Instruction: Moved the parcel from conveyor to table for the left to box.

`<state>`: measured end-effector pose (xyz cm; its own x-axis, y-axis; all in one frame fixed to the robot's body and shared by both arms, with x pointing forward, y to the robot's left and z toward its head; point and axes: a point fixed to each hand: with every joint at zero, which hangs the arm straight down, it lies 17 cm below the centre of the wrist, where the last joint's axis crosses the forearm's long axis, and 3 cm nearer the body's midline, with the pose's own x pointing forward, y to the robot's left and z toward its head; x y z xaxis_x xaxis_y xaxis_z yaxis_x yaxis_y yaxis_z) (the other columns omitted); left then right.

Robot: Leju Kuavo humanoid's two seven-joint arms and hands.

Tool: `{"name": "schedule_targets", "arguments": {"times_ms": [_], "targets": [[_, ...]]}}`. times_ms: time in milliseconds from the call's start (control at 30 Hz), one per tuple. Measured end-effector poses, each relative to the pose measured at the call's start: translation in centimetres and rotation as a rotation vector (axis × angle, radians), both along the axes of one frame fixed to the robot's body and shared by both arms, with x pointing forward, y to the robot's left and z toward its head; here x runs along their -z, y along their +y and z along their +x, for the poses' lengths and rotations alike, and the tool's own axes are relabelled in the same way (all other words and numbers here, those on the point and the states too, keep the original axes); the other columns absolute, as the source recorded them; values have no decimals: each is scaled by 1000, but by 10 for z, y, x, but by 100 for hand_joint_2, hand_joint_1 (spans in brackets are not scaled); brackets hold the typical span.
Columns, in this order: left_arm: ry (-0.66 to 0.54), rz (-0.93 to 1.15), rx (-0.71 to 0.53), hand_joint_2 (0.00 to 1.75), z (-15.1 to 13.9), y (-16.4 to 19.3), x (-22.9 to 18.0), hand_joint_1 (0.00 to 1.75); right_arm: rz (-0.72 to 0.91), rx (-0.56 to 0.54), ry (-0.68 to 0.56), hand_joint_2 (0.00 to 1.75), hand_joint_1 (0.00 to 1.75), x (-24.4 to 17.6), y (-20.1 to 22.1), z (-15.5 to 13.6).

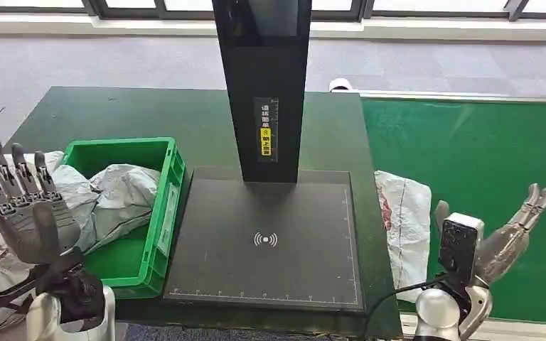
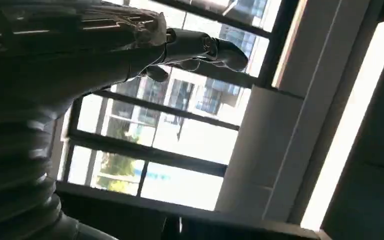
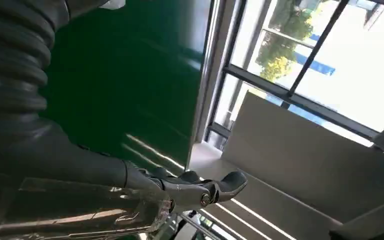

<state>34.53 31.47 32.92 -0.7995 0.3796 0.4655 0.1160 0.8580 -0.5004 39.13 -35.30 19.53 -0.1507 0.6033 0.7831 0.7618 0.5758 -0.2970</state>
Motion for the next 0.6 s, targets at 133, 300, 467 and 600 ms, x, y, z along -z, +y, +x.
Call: {"name": "schedule_targets", "arguments": {"times_ms": [133, 300, 467, 600], "targets": [[-32, 55, 89, 175, -4, -27, -6, 0, 9, -7, 43, 175, 0, 10, 2, 11], [-39, 99, 142, 175, -4, -51, -9, 0, 15, -19, 101, 175, 0, 27, 5, 22], [-38, 104, 155, 175, -4, -56, -9, 0, 16, -24, 124, 175, 0, 36, 5, 24], [-38, 104, 158, 175, -4, -57, -9, 0, 16, -27, 132, 175, 0, 39, 5, 25]]}}
